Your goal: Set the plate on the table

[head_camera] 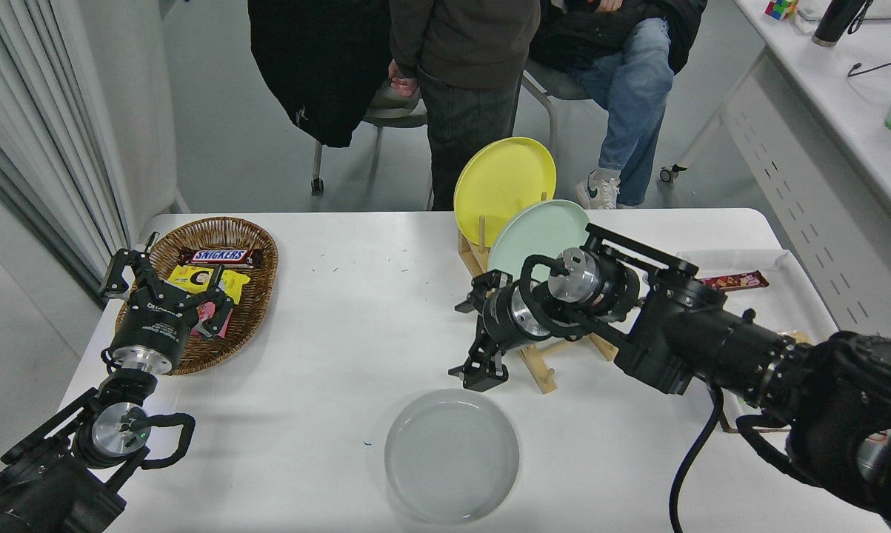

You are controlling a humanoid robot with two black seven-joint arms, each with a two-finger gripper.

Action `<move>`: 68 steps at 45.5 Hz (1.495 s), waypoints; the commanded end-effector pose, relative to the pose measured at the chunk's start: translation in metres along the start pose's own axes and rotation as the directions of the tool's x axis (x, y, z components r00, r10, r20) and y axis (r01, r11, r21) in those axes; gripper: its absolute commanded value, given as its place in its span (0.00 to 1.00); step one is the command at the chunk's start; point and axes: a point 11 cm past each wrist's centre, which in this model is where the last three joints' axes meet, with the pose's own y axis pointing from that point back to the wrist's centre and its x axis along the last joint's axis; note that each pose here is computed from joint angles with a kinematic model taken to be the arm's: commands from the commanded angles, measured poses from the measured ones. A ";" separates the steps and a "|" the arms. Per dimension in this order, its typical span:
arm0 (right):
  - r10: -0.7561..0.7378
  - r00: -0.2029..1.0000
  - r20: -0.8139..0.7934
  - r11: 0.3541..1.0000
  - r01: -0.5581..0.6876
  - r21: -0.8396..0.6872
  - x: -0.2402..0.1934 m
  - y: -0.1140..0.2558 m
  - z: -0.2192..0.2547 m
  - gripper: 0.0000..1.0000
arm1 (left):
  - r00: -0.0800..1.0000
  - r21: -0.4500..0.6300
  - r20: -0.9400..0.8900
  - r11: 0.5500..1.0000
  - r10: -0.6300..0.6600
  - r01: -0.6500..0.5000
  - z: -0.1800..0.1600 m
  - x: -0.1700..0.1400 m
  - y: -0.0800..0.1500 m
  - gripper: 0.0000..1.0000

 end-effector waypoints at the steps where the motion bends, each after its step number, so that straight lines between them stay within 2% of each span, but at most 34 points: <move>1: -0.018 0.987 -0.162 0.997 0.031 0.074 -0.018 0.015 -0.025 0.99 | 1.000 0.000 0.000 1.000 0.000 0.000 0.000 0.000 0.000 0.98; 8: -0.036 0.966 -0.255 0.992 0.067 0.111 -0.026 0.023 -0.037 0.99 | 1.000 0.000 0.000 1.000 0.000 0.000 0.000 0.000 0.000 0.98; 12: -0.024 0.953 -0.302 0.975 0.089 0.205 -0.029 0.028 -0.052 0.99 | 1.000 0.000 0.000 1.000 0.000 0.000 0.000 0.000 0.000 0.98; 16: -0.042 0.939 -0.342 0.929 0.162 0.331 -0.037 0.034 -0.067 0.99 | 1.000 0.000 0.000 1.000 0.000 0.000 0.000 0.000 0.000 0.98; 19: -0.066 0.924 -0.376 0.875 0.235 0.424 -0.044 0.043 -0.079 0.99 | 1.000 0.000 0.000 1.000 0.000 0.000 0.000 0.000 0.000 0.98; 22: -0.096 0.904 -0.416 0.793 0.322 0.517 -0.043 0.062 -0.098 0.99 | 1.000 0.000 0.000 1.000 0.000 0.000 0.000 0.000 0.000 0.98; 29: -0.036 0.909 -0.415 0.679 0.327 0.657 -0.018 0.095 -0.128 0.99 | 1.000 0.000 0.000 1.000 0.000 0.000 0.000 0.000 0.000 0.98; 30: -0.012 0.912 -0.411 0.637 0.324 0.700 -0.009 0.105 -0.136 0.99 | 1.000 0.000 0.000 1.000 0.000 0.000 0.000 0.000 0.000 0.98; 35: 0.059 0.914 -0.402 0.505 0.320 0.801 0.009 0.135 -0.156 0.99 | 1.000 -0.001 -0.001 1.000 0.001 -0.001 0.000 0.000 0.000 0.98; 42: 0.124 0.922 -0.367 0.307 0.316 0.898 0.043 0.185 -0.176 0.99 | 1.000 0.000 0.000 1.000 0.000 0.000 0.000 0.000 0.000 0.98; 45: 0.133 0.913 -0.385 0.270 0.341 0.900 0.052 0.193 -0.176 0.99 | 1.000 -0.001 -0.001 1.000 0.001 -0.001 0.000 0.000 0.000 0.98; 50: 0.057 0.854 -0.518 0.279 0.484 0.829 0.061 0.205 -0.168 0.99 | 1.000 0.000 0.000 1.000 0.000 0.000 0.000 0.000 0.000 0.98; 55: -0.015 0.834 -0.551 0.318 0.527 0.788 0.076 0.189 -0.151 0.99 | 1.000 0.000 0.000 1.000 0.000 0.000 0.000 0.000 0.000 0.98; 68: -0.005 0.917 -0.400 0.415 0.365 0.833 0.158 0.150 -0.113 0.99 | 1.000 -0.001 -0.001 1.000 0.001 -0.001 0.000 0.000 0.000 0.98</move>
